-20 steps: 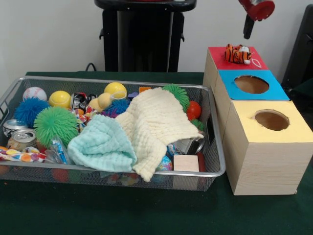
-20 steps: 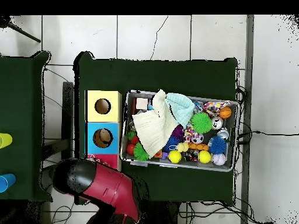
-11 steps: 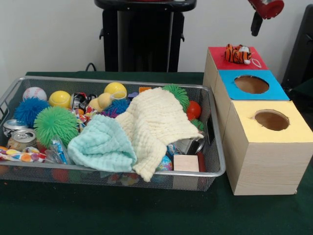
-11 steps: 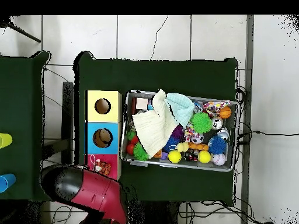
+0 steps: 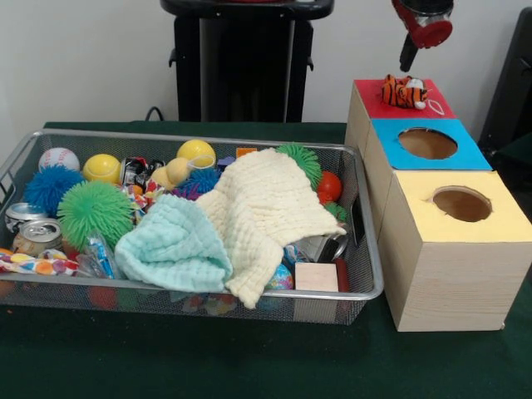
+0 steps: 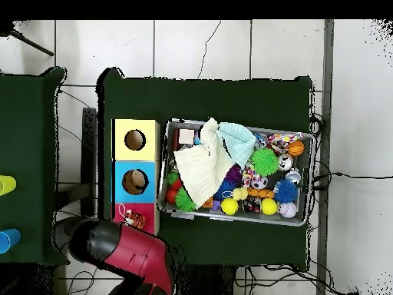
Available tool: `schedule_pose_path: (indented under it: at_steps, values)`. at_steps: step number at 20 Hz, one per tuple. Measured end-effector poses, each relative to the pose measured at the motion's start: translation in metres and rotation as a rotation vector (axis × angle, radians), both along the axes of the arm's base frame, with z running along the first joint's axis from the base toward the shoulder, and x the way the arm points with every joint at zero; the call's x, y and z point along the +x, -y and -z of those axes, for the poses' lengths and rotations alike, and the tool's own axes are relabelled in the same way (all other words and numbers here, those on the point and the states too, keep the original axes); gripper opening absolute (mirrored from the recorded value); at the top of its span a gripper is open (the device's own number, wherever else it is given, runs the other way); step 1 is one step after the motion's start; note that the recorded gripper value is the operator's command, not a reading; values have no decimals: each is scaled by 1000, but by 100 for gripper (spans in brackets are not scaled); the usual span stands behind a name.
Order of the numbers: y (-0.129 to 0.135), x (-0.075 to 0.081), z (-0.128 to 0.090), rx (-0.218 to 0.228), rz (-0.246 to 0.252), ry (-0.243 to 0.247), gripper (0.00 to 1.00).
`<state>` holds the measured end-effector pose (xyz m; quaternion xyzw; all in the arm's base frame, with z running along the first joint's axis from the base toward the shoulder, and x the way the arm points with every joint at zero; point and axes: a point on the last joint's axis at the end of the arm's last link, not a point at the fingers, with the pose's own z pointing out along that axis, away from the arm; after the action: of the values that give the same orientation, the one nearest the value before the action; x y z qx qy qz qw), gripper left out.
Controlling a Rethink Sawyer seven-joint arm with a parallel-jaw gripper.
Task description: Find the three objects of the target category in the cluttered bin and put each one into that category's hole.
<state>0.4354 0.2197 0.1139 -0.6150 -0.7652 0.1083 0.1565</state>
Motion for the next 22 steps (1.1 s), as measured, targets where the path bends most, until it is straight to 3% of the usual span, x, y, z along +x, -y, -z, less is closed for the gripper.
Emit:
schedule_pose_path:
  at_steps: [11,16,22]
  values:
    - [-2,0,13,11,39,-24,0]
    - [-2,4,17,37,96,-25,0]
    - [2,10,28,50,161,8,0]
